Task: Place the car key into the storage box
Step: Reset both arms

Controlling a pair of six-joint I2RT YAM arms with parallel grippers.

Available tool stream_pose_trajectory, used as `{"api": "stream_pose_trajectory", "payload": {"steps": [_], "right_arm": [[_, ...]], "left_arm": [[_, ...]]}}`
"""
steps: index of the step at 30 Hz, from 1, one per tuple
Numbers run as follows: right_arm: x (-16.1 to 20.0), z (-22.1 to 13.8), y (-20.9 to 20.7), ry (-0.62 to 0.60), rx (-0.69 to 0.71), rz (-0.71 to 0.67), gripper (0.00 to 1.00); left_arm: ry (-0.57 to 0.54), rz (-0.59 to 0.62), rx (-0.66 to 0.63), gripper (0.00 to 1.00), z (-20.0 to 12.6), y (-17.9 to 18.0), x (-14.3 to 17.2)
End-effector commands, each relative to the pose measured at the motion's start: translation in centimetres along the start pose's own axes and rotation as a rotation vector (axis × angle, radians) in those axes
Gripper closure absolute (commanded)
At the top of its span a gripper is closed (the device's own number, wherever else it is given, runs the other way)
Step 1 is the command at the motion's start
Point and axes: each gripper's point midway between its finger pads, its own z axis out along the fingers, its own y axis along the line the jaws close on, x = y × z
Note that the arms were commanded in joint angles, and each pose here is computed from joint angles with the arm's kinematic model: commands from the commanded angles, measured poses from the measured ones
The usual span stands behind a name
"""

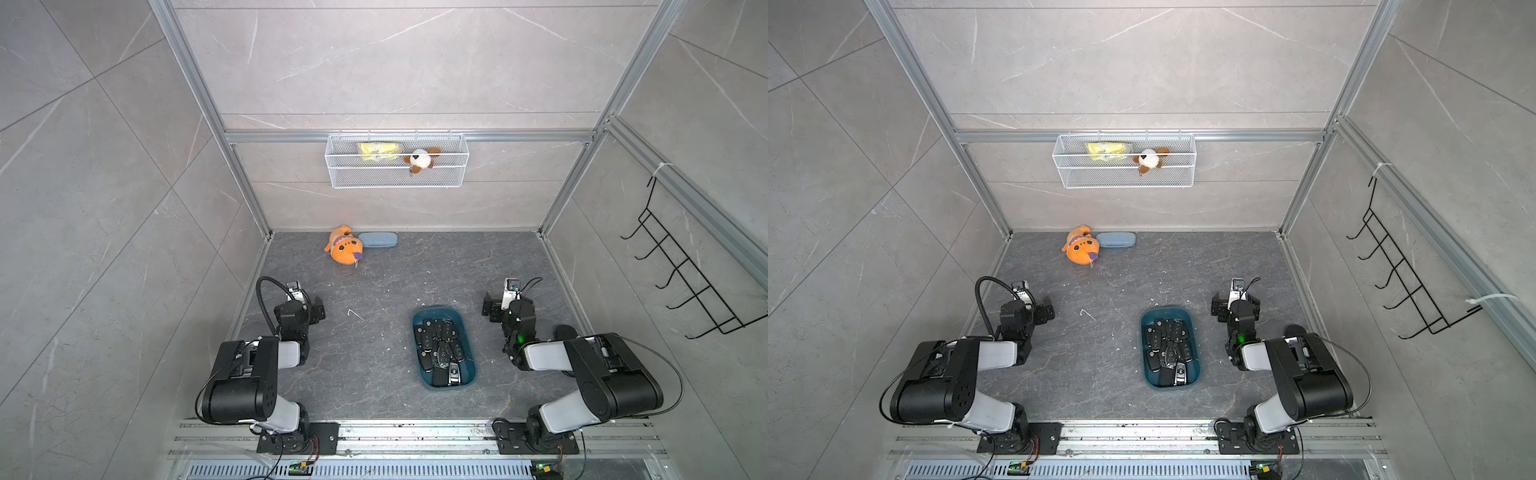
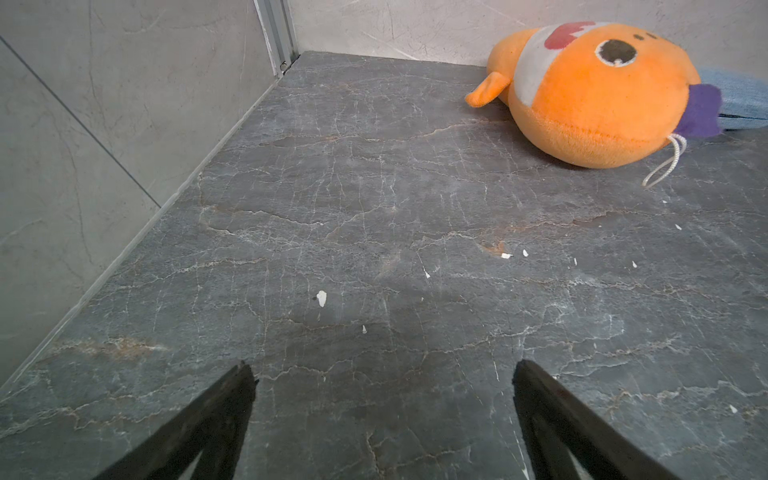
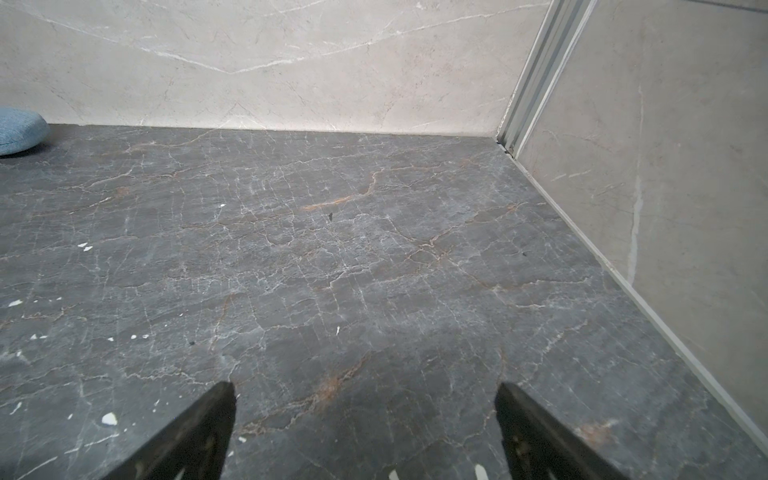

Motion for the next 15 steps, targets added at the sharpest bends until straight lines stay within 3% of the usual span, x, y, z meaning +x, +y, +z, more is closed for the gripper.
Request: {"api": "stream_pose_trajectory", "payload": {"steps": [1,9,11,13,15], "right_arm": [[-0.5,0.1,0.1,-0.021,-0.006,0.014,0.00],[-0.5,0.1,0.6,-0.019,-0.036,0.010,0.00],[-0.5,-0.8,4.4,-0.032,-0.300,-0.057,0.00],[-0.6,-2.0,5.3,-0.067,-0.459,-0.048,0.00],[-0.6,-2.0,5.2,-0.073,-0.462,-0.043,0.00]], "left_arm": [[-0.050,0.017,0.005,0.00,0.0,0.0,-1.2],[-0.051,0.017,0.006,0.00,0.0,0.0,-1.2],[-0.051,0.016,0.006,0.00,0.0,0.0,-1.2],[-0.052,0.017,0.006,0.00,0.0,0.0,-1.2],[-0.051,0.016,0.007,0.00,0.0,-0.1,-1.2]]}}
